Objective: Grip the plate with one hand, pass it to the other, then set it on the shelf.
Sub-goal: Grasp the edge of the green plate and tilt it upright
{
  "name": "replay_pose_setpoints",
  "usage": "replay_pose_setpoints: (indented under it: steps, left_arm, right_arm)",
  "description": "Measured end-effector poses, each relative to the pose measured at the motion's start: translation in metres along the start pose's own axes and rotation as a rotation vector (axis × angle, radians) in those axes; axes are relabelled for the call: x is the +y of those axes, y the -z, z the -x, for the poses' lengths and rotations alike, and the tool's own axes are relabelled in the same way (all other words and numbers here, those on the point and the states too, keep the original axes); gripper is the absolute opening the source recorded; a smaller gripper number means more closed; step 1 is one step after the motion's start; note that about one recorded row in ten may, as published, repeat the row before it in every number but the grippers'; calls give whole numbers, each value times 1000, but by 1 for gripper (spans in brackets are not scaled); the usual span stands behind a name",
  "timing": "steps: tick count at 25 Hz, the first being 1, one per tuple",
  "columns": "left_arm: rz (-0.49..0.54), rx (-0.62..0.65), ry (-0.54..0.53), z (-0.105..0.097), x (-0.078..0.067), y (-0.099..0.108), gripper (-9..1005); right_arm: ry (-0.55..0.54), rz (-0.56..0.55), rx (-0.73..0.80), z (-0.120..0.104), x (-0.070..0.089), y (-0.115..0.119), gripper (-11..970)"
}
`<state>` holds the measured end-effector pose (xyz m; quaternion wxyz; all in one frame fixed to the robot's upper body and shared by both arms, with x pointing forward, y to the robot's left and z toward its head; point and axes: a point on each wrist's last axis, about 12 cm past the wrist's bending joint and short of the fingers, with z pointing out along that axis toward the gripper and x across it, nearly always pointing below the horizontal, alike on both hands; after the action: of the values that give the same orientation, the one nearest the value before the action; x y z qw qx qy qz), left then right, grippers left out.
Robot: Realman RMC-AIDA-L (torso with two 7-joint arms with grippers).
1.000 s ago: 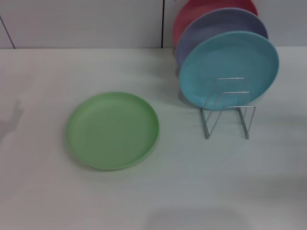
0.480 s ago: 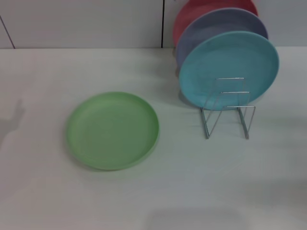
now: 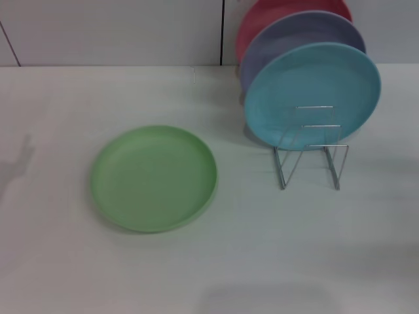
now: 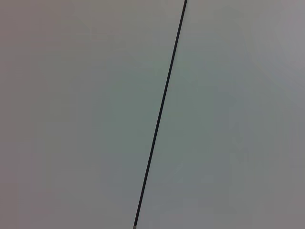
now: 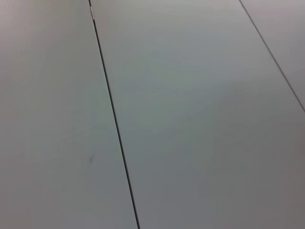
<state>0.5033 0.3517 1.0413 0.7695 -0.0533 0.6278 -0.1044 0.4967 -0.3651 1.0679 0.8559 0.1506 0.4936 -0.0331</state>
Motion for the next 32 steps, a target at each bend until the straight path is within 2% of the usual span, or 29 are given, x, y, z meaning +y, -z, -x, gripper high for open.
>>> replay_pose_setpoints:
  steps: [23,32]
  left_arm:
    - [-6,-1,34,2,2,-2,783]
    - [-35,14,64,6,3,-15,781]
  right_arm:
    - [-9,-1,9,-1,1,4,702]
    - [-14,5,12,-2,3,1,702]
